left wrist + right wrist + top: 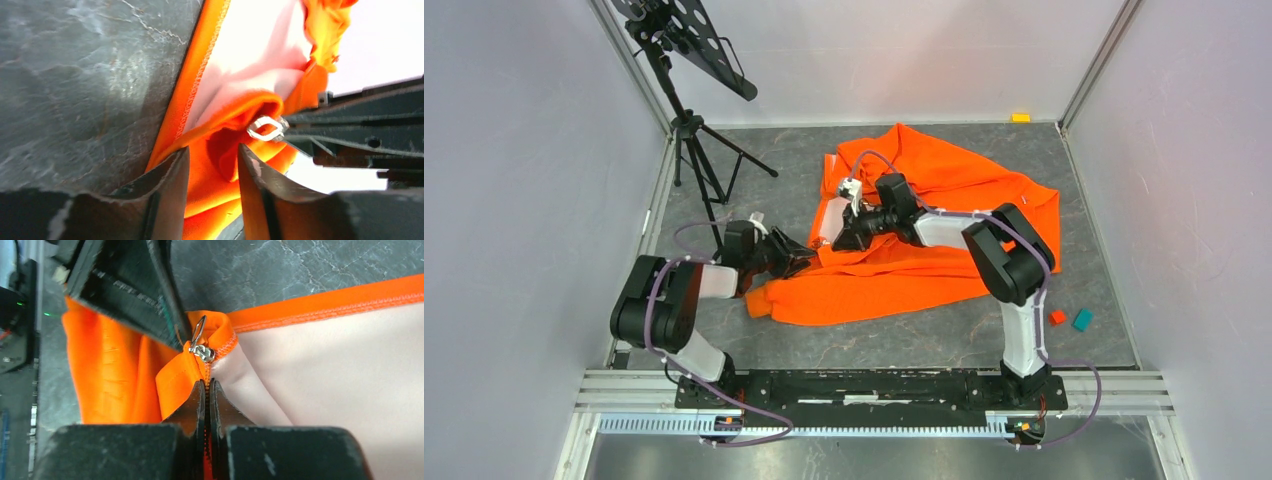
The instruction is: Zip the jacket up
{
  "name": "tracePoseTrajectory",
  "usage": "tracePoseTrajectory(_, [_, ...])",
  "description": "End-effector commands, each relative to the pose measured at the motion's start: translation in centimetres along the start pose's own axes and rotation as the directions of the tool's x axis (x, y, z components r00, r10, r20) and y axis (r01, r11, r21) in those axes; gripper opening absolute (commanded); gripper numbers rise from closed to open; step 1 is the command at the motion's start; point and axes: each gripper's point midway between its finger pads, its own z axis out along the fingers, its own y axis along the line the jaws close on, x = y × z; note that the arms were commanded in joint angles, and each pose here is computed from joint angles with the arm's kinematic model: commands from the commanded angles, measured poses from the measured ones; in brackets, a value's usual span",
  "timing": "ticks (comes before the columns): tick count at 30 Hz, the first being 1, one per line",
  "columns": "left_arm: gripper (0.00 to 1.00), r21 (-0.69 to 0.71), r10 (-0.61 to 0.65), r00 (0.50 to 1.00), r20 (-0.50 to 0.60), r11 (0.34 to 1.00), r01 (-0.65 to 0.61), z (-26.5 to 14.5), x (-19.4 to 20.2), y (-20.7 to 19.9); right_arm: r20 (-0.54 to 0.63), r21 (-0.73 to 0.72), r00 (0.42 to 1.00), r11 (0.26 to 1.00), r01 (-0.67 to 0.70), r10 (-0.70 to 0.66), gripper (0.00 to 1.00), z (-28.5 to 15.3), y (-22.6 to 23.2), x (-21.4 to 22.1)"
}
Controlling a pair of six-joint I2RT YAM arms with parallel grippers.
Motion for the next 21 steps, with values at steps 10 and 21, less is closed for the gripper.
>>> tracePoseTrajectory(10, [0.7, 0.289, 0.146, 0.982, 0.122, 0.941, -0.176, -5.4, -2.7, -9.1, 0.206, 0.063, 0.976, 0.996, 0.065, -0.077, 0.01, -4.1, 3.6, -7.2])
tracePoseTrajectory(21, [0.71, 0.056, 0.197, 0.964, 0.179, 0.976, -0.21, -7.4, -3.9, -7.1, 0.17, 0.099, 0.983, 0.993, 0.057, -0.073, 0.24, -2.4, 1.7, -4.4])
